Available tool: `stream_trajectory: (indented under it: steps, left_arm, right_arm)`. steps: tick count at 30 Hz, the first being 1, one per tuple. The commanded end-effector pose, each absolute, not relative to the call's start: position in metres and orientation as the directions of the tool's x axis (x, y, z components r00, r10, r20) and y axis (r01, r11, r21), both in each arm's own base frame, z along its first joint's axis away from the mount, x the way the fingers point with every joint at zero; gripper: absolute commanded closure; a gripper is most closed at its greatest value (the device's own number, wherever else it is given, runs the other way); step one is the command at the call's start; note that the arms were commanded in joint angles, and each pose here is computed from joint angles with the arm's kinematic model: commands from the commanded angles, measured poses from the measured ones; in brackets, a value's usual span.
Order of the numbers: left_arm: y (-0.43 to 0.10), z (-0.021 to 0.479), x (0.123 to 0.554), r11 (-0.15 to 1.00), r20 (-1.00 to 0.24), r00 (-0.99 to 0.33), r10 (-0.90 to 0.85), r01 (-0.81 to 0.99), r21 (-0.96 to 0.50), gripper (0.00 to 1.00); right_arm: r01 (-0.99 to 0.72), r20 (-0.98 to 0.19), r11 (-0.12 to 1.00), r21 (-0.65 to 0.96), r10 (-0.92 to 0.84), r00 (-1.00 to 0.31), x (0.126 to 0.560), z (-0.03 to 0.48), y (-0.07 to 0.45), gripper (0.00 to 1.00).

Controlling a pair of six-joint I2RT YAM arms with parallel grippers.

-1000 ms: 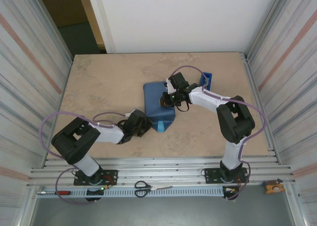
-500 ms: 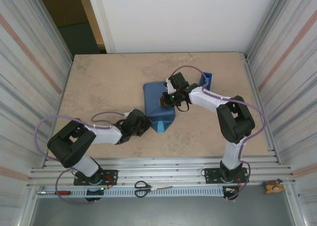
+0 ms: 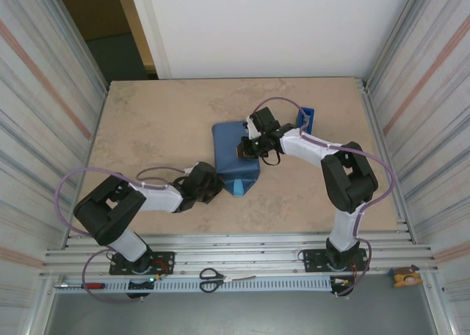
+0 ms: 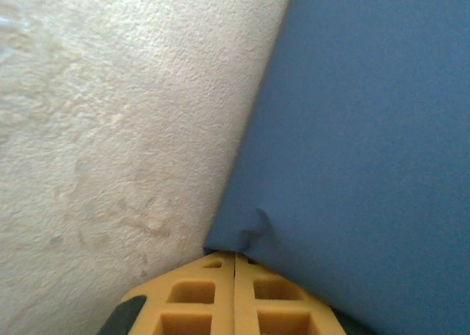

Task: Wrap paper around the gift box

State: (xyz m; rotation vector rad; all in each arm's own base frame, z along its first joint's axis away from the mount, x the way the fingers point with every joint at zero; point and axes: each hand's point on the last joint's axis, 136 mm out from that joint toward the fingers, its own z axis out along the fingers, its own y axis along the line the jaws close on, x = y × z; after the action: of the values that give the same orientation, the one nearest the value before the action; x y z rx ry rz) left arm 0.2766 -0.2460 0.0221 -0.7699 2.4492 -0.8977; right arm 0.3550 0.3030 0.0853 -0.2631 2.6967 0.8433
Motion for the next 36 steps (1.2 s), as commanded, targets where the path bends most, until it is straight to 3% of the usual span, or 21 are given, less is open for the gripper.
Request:
stream_trajectory:
  steps: [1, 6, 16, 29, 36]
  left_arm:
    - [-0.245, 0.043, 0.282, 0.639, -0.216, -0.752, -0.622, -0.328, -0.696, 1.00]
    - [-0.260, 0.053, 0.281, 0.630, -0.211, -0.776, -0.595, -0.287, -0.722, 1.00]
    - [-0.279, 0.020, 0.263, 0.643, -0.117, -0.836, -0.537, -0.315, -0.698, 1.00]
    - [-0.285, 0.034, 0.251, 0.656, -0.129, -0.861, -0.491, -0.268, -0.705, 1.00]
    - [-0.291, 0.011, 0.233, 0.678, -0.044, -0.890, -0.454, -0.313, -0.666, 1.00]
  right_arm:
    - [-0.154, -0.118, 0.897, 0.415, -0.115, -0.986, 0.313, 0.025, 0.277, 1.00]
    - [-0.153, -0.119, 0.897, 0.415, -0.113, -0.986, 0.313, 0.025, 0.276, 1.00]
    - [-0.148, -0.110, 0.900, 0.411, -0.112, -0.988, 0.311, 0.021, 0.274, 1.00]
    - [-0.146, -0.113, 0.901, 0.408, -0.108, -0.988, 0.313, 0.023, 0.275, 1.00]
    - [-0.143, -0.108, 0.903, 0.406, -0.108, -0.988, 0.312, 0.022, 0.275, 0.99]
